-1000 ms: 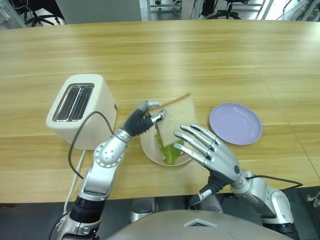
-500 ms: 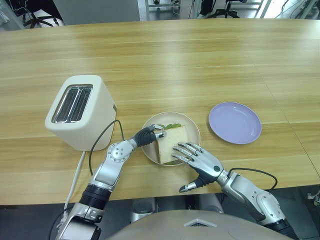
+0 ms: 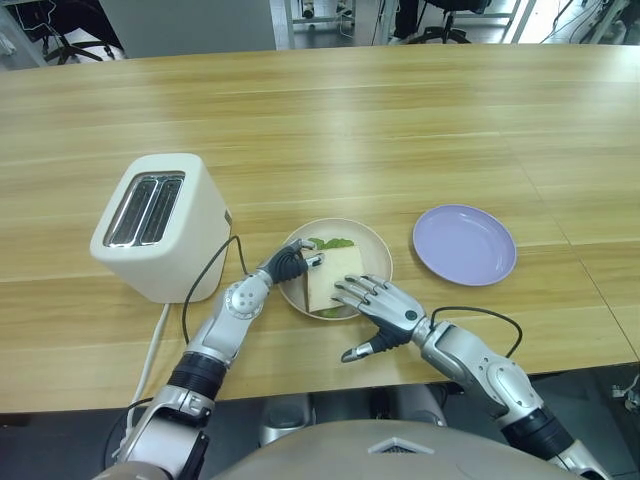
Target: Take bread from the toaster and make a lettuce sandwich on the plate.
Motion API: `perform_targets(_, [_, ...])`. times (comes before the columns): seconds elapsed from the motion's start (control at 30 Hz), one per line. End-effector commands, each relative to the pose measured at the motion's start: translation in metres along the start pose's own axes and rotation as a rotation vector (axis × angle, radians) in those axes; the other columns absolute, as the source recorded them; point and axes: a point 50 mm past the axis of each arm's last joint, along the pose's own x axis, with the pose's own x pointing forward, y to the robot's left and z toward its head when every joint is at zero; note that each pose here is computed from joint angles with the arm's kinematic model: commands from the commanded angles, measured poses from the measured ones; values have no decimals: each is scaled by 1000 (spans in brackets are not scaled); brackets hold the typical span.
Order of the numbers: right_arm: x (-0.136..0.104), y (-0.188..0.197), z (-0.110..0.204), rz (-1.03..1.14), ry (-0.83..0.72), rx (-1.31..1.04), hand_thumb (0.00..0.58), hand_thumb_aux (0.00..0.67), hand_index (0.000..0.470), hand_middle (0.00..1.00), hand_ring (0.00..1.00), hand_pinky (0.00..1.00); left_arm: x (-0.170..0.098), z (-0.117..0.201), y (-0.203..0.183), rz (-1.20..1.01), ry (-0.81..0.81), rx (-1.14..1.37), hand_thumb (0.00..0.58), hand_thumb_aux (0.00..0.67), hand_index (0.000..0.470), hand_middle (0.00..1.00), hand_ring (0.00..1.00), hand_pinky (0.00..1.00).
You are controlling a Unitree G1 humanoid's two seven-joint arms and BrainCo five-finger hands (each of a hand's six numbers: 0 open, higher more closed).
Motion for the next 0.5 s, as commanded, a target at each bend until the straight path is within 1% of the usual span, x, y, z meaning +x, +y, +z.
perform_targets(0.03, [1,39,-3,242,35,63,0,0,0,0,0,0,-4,44,51,338,-241,216,0,0,0,1000,1000,1000])
perform_targets(0.1, [6,35,-7,211,53,64,0,0,0,0,0,0,-17,61,69,486,-336,276,0,0,0,1000,1000,1000])
perform_targets(0.13, [9,30,-10,176,61,75,0,0,0,0,0,0,-25,67,76,544,-374,290,0,0,0,890,890,890])
perform_targets(0.17, [12,23,-12,117,73,95,0,0,0,0,0,0,-34,72,83,608,-401,307,0,0,0,745,745,745])
perform_targets(0.2, [15,15,-15,52,76,114,0,0,0,0,0,0,-43,76,87,654,-429,317,0,0,0,251,251,251])
perform_targets(0.23, [16,4,-18,-32,83,138,0,0,0,0,0,0,-52,79,91,698,-450,329,0,0,0,0,0,0])
perform_targets(0.33, [16,-24,-25,-247,78,227,0,0,0,0,0,0,-76,81,96,774,-478,320,0,0,0,0,0,0])
perform_targets(0.37, [15,-31,-28,-302,75,254,31,18,13,0,0,0,-81,81,96,780,-480,306,0,0,0,0,0,0])
perform_targets(0.4, [13,-38,-30,-361,67,270,140,87,60,0,0,0,-86,81,95,788,-485,289,0,0,0,0,0,0])
perform_targets(0.43, [10,-47,-32,-435,59,293,366,263,180,0,0,0,-91,81,94,783,-493,260,0,0,0,0,0,0])
perform_targets(0.47, [7,-55,-34,-494,45,325,366,263,180,0,0,0,-95,81,91,771,-506,221,0,0,0,0,0,0])
perform_targets(0.5, [3,-64,-35,-561,22,377,580,670,460,0,0,0,-99,82,89,763,-518,175,0,0,0,0,0,0])
